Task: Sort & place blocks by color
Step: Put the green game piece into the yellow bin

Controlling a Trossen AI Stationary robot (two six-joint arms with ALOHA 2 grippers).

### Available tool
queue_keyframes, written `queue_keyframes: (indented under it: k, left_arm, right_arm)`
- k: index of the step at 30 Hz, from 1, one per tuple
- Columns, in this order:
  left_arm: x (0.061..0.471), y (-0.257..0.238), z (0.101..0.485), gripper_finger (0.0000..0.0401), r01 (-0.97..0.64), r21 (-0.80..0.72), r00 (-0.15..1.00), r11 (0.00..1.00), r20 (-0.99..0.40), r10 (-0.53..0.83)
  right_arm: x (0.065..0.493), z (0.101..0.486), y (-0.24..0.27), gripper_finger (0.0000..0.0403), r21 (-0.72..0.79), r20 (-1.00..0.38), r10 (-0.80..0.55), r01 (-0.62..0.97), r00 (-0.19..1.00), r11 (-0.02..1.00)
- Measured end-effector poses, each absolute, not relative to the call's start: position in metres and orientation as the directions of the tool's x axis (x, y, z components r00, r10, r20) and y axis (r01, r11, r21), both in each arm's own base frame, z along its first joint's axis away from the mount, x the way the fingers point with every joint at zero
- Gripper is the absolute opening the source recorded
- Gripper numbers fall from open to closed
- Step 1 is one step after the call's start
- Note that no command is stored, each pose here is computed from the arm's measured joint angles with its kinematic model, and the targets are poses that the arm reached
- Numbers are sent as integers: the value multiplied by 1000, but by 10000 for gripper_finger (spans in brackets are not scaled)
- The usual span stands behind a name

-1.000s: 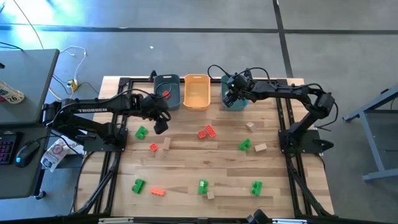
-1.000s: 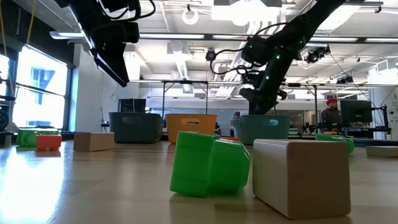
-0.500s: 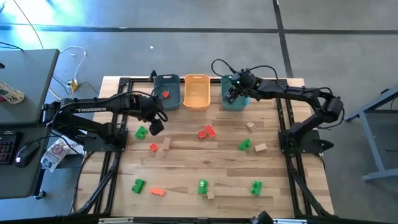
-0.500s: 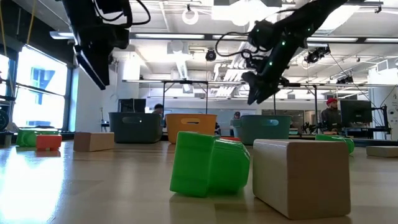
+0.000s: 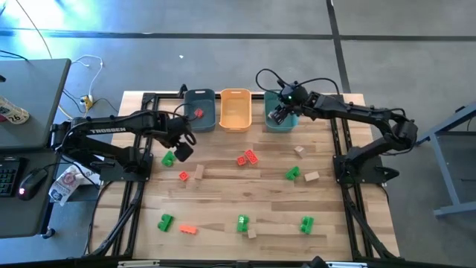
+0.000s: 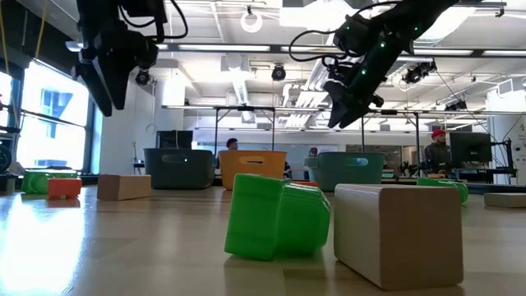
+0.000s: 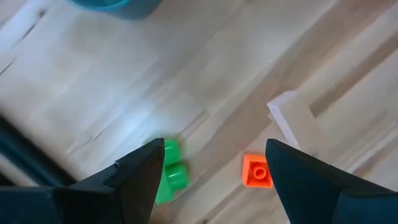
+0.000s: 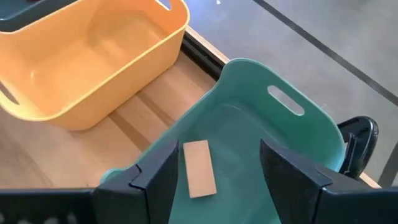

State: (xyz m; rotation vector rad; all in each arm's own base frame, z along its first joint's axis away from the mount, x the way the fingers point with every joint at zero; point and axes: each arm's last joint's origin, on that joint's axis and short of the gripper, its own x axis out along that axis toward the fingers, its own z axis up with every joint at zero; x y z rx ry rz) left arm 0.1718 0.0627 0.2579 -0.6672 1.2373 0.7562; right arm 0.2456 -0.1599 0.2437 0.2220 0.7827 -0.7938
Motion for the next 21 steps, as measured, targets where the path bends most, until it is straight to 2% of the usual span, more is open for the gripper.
queue_keyframes:
  k: [4,21]
  left_arm:
    - [170,60,257,267,-844,-3,113,536,-978,173]
    - [155,44,213,267,-911,94,-45,402,-990,131]
  right_arm:
    - [245,243,-160,209,-106,-707,-553,707,441,699]
    - [247,243,-157,209,-118,-709,-539,678,454,726]
